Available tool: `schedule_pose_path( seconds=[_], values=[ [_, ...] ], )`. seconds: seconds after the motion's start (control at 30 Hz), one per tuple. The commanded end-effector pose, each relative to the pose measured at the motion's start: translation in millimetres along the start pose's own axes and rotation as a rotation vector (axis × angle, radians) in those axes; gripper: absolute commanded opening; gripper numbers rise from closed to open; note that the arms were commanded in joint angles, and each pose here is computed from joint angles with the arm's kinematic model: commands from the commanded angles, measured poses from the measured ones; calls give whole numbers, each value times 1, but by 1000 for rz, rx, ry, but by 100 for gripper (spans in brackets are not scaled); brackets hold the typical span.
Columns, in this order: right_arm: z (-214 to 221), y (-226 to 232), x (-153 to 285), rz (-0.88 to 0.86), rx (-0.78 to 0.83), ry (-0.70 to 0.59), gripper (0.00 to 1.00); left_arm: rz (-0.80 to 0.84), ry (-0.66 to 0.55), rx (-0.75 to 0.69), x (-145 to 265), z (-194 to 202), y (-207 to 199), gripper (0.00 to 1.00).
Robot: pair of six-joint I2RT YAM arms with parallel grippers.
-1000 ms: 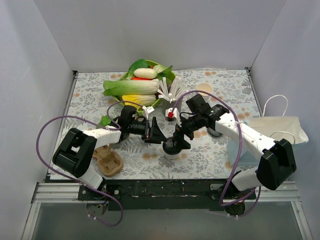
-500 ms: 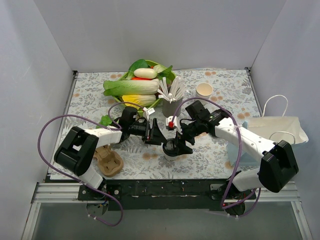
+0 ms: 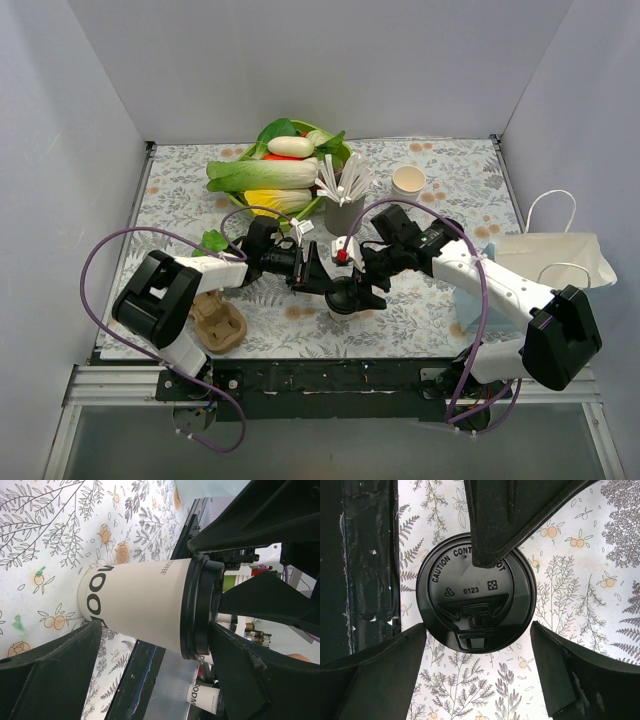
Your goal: Pack the takeout coffee
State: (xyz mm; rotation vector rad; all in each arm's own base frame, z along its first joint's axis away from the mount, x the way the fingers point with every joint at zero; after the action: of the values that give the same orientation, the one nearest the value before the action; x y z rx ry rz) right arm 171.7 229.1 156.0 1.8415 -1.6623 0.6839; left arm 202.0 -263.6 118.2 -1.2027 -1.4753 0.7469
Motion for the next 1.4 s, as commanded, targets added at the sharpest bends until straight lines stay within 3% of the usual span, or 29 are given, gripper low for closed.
schedule_pose_path(
  seconds=[0.0,0.37,0.57,0.97,1.37],
  values=[
    [-10,-4,2,25,9,-27,92,-20,20,-5,-2,5,9,85],
    [-15,-4,1,-17,-48,-22,91,23,-19,-1,0,-9,0,85],
    [-17,-11,7,10,-105,-23,98,5,-10,28,-3,-9,6,85],
    [-9,-32,24,-132,-631,-204,98,-24,-4,46,-3,-3,16,84],
    [-1,-37,5,-250,-841,-263,98,-28,0,102,-6,-5,24,84]
  ],
)
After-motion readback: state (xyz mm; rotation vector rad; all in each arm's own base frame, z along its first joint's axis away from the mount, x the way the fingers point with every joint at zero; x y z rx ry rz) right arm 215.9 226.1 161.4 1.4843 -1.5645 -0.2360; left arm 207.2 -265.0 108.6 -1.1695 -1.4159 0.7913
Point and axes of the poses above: each gripper's point midway between its finger pads, its own x axis back along the fingers, its own y axis along the line the jaws close on, z = x × y, the point moved 4 cm from there along x, back along the fingers, and after that the axes turned 1 degree about x, right-handed, at the moved point
